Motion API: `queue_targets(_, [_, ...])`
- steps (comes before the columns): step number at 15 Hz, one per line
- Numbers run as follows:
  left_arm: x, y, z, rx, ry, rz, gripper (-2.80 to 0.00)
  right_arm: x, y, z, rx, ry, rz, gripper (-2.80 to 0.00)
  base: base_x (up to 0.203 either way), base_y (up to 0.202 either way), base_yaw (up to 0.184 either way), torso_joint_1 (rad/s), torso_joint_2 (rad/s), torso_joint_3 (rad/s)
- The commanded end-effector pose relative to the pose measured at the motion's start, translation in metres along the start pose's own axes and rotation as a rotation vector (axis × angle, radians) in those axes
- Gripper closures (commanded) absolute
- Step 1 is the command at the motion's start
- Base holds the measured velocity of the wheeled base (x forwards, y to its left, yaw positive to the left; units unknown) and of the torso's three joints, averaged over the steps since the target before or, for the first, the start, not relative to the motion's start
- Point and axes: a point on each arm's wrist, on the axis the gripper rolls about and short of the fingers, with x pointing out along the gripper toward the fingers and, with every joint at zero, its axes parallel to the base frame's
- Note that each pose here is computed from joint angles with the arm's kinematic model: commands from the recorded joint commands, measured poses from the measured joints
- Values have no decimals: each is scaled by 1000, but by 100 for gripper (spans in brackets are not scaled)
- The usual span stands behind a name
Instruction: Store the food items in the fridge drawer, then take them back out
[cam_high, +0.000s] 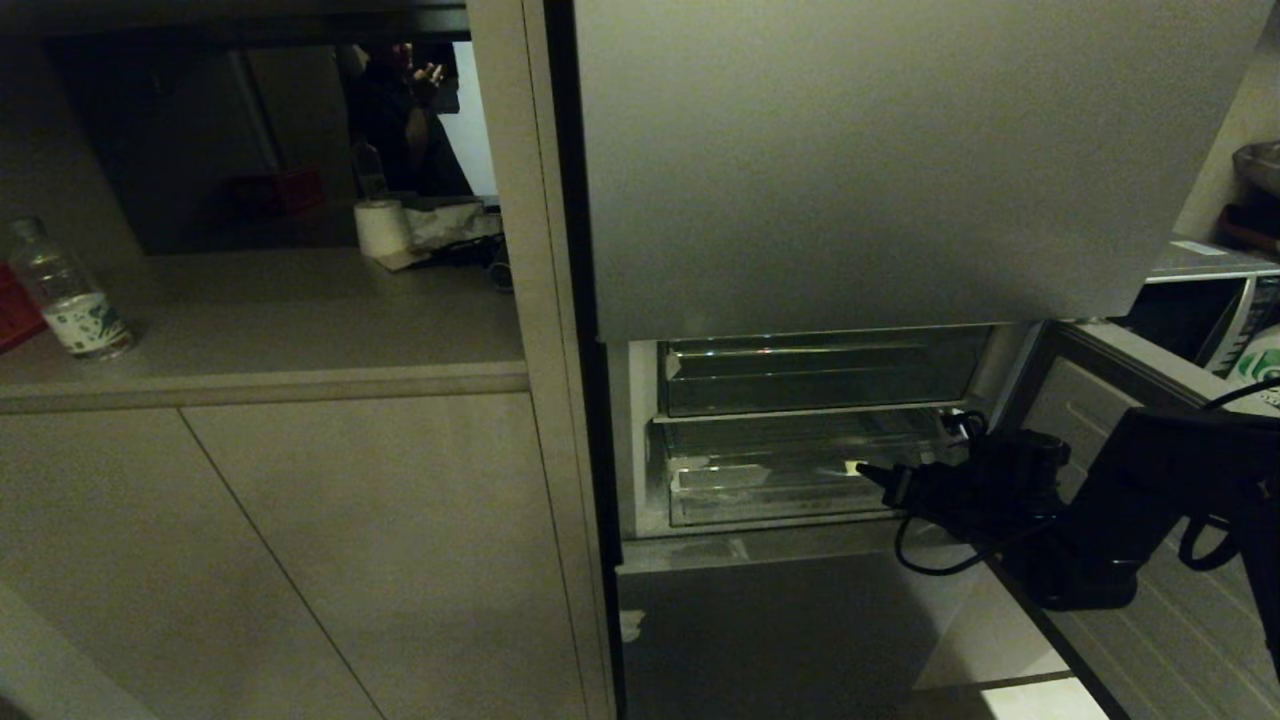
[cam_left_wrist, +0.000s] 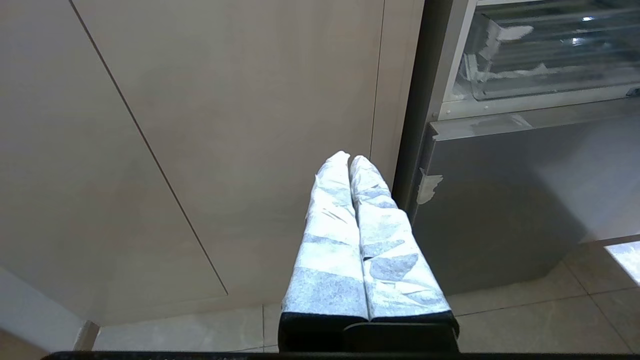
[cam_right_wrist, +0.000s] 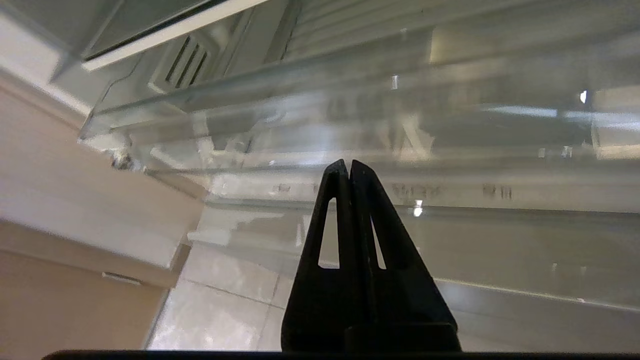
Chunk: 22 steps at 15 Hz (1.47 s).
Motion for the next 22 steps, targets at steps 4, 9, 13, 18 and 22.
queue_targets(4, [0,0,0,0,-1,-1,0,11,2,-6,5,3,19,0,0,0,0,0,0,0])
queue_targets(9, [0,0,0,-6,-1,2,0,-45,42,20,-21,-24,31,0,0,0,0,0,0,0])
queue_targets(13, [0,0,0,-4,-1,2,0,-115,88,47,-87,-111,43,0,0,0,0,0,0,0])
queue_targets(18, [0,0,0,-4,1,0,0,-172,107,38,-152,-172,-148,0,-80,0,1,2,5,2])
queue_targets(22, [0,0,0,-6,1,1,0,-182,112,40,-165,-199,-154,0,-199,0,0,-5,0,7])
